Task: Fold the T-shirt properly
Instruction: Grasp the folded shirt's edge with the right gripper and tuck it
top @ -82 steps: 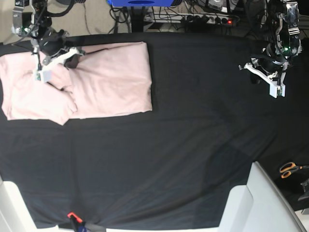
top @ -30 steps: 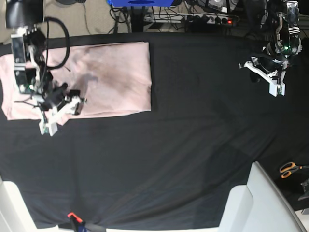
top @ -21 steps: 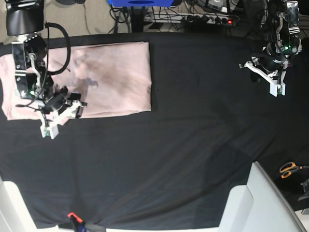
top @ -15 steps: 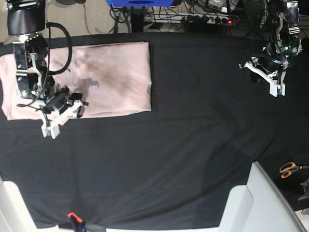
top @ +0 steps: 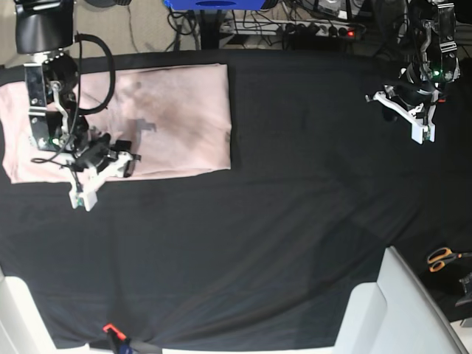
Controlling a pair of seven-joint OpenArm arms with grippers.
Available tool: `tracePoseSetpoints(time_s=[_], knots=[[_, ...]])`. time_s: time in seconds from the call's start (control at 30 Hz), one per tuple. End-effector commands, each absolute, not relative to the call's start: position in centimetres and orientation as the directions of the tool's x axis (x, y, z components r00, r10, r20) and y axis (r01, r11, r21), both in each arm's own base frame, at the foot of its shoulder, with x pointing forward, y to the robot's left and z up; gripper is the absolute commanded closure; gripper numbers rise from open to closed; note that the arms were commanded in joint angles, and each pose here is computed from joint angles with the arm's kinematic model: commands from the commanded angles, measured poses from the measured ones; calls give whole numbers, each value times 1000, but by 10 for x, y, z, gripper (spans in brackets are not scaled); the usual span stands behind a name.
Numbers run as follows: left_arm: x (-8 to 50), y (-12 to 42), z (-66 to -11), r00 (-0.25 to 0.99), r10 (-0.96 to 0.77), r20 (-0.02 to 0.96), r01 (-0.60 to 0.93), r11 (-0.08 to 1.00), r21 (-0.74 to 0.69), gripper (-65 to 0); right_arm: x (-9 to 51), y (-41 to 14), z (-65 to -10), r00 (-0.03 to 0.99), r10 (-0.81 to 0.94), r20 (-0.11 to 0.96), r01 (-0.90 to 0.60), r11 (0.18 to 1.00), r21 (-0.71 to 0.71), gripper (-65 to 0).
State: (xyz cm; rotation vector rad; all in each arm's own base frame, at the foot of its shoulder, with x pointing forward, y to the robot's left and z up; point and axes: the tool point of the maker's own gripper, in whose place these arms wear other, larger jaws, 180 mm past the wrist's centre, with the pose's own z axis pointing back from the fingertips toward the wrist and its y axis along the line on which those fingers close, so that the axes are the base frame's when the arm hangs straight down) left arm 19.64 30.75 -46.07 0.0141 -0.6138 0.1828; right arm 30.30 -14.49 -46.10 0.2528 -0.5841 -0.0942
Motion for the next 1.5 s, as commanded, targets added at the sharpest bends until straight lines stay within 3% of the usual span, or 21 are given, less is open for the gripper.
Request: tracePoseSetpoints(time_s=[0.0, 0.43, 0.5, 0.63, 0.67, 1.2, 1.47], knots=[[205, 314, -450, 782, 147, 606, -165, 986, -26, 0, 318, -148, -448, 802, -159, 576, 3, 965, 262, -309], [205, 316, -450, 781, 149, 606, -169, 985, -25, 0, 314, -150, -463, 826, -170, 538, 26, 964, 265, -303], [205, 316, -450, 781, 149, 606, -169, 985, -25, 0, 314, -151, -462, 824, -171, 540, 27, 964, 265, -242], [205, 316, -450, 781, 149, 606, -169, 985, -25, 0, 315, -150, -462, 825, -173, 538, 27, 963, 268, -8], [205, 316, -450, 781, 149, 606, -169, 985, -25, 0, 315, -150, -462, 825, -173, 538, 27, 963, 268, 0], [205, 316, -450, 780, 150, 607, -170, 985, -24, 0, 319, -155, -459, 815, -185, 550, 43, 964, 261, -6], [205, 316, -450, 781, 149, 606, -169, 985, -25, 0, 323, -178, -457, 786, -233, 572, 128, 967, 218, -6]])
